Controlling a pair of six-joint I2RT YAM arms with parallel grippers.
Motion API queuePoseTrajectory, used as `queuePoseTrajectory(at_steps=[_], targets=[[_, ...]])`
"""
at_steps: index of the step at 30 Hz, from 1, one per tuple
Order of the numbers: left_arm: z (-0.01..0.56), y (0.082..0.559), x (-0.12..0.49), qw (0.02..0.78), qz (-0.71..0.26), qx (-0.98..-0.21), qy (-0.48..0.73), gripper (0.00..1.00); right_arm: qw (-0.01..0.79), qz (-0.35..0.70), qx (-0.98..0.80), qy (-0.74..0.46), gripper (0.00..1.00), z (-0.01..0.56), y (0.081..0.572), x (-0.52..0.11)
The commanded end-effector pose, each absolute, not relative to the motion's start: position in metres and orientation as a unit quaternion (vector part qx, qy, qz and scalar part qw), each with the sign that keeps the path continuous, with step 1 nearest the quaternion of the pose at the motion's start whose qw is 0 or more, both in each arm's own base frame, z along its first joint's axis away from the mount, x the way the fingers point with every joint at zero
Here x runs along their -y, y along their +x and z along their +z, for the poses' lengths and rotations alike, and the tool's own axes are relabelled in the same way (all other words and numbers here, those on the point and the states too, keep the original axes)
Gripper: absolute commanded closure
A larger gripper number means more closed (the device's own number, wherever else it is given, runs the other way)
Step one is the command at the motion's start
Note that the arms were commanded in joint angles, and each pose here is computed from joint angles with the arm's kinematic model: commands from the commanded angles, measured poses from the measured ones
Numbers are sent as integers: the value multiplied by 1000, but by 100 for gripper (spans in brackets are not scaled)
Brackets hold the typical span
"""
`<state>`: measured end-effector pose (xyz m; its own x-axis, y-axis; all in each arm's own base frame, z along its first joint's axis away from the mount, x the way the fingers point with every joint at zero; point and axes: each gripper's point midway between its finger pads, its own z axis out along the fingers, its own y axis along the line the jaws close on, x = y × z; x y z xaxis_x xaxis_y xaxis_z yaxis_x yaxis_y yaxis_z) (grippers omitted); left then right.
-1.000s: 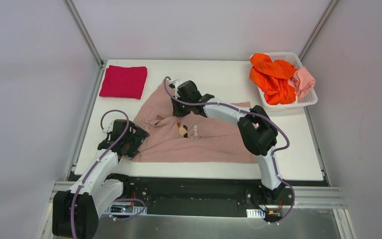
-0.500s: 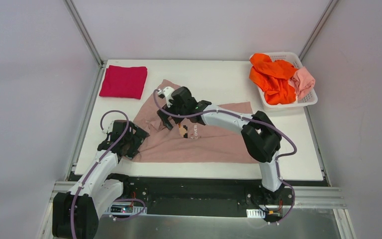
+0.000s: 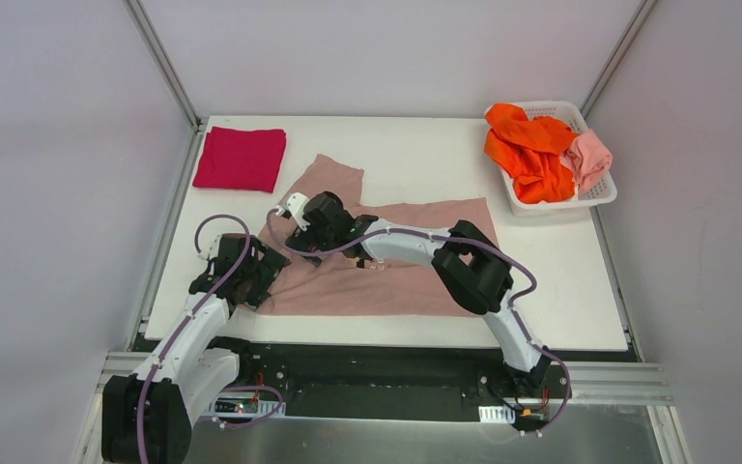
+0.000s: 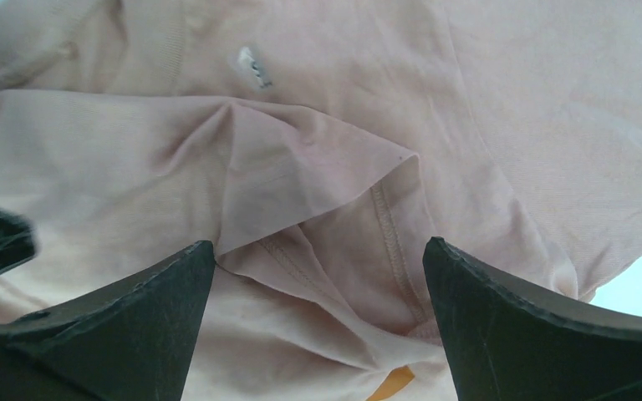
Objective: Fold and stack the t-shirts
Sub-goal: Fold the flattened tshirt in 1/3 of the way
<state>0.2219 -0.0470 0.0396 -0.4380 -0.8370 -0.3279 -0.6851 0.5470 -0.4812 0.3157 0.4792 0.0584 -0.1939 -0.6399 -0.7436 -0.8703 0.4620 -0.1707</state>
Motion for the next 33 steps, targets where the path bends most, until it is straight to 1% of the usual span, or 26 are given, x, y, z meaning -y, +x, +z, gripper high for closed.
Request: queuePoseTrajectory(at_steps=[1, 5, 9, 13, 17, 19, 23, 25, 29, 30, 33], targets=[[10, 189, 36, 224, -81, -860, -451, 1, 463, 101, -740, -477, 0, 84, 347, -491], [9, 188, 36, 223, -82, -860, -451, 1, 473, 84, -743, -465, 0, 76, 358, -492], [8, 186, 37, 220, -82, -861, -451, 1, 513, 70, -744, -422, 0, 88, 386, -493], [5, 183, 38, 215, -81, -863, -450, 1, 530, 90, -761, -363, 0, 100, 422, -488], [4, 182, 38, 214, -83, -863, -450, 1, 535, 90, -771, -333, 0, 101, 452, -483], [4, 183, 38, 214, -82, -863, -450, 1, 528, 94, -776, -331, 0, 105, 457, -481], [8, 186, 38, 220, -83, -863, -448, 1, 518, 111, -785, -320, 0, 126, 448, -473], [14, 191, 39, 228, -91, -861, -446, 1, 519, 116, -800, -277, 0, 145, 443, -456], [41, 207, 46, 257, -125, -855, -433, 1, 506, 149, -835, -158, 0, 182, 423, -400], [50, 211, 48, 267, -136, -853, -427, 1, 505, 169, -838, -119, 0, 200, 414, -382], [81, 222, 49, 304, -157, -845, -412, 1, 472, 184, -861, -43, 0, 203, 391, -325]])
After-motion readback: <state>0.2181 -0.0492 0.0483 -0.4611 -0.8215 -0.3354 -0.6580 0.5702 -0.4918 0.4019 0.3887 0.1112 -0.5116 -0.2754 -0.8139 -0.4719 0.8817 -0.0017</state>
